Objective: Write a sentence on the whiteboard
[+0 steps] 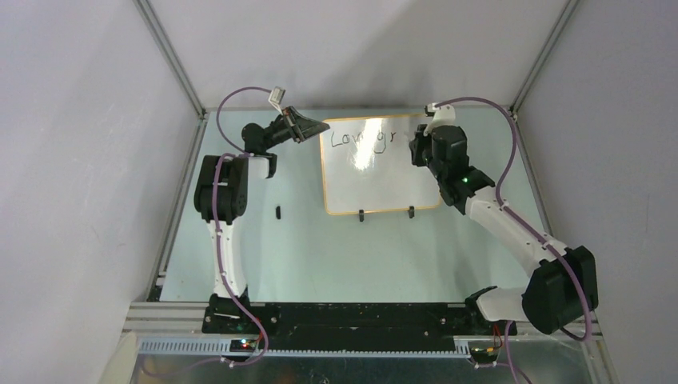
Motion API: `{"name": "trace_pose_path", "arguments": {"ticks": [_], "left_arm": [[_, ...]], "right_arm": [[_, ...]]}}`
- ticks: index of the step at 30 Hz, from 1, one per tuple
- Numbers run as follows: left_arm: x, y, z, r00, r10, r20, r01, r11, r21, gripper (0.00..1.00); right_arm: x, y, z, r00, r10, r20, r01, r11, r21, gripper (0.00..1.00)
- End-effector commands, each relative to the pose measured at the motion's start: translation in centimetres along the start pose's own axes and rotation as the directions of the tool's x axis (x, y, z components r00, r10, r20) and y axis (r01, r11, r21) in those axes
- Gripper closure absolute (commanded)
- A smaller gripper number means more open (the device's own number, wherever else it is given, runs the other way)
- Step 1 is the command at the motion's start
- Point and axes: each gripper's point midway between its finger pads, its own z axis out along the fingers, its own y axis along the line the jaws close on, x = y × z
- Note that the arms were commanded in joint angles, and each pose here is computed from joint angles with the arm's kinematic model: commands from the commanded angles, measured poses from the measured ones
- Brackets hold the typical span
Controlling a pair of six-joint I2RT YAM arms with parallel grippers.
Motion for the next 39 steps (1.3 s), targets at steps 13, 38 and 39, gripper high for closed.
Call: {"name": "trace_pose_path", "arguments": {"ticks": [13,38,39], "left_arm": [[-0.8,-2.9,0.5,0.997,0.08,0.006,-0.08,0.996,0.048,1.0],[-0.8,-3.0,0.6,0.996,0.085,0.003,-0.085,0.995,0.049,1.0],[-0.8,-3.0,0.5,0.996,0.086,0.003,-0.086,0.995,0.049,1.0]], "right_arm": [[-1.0,0.3,1.3,0.998,-0.033,-0.058,0.034,0.999,0.006,1.0],[-1.3,-0.1,2.1,0.985,-0.044,-0.169,0.056,0.996,0.067,1.0],[-1.4,-0.1,2.2,0.984,-0.046,-0.169,0.058,0.996,0.07,1.0]]}}
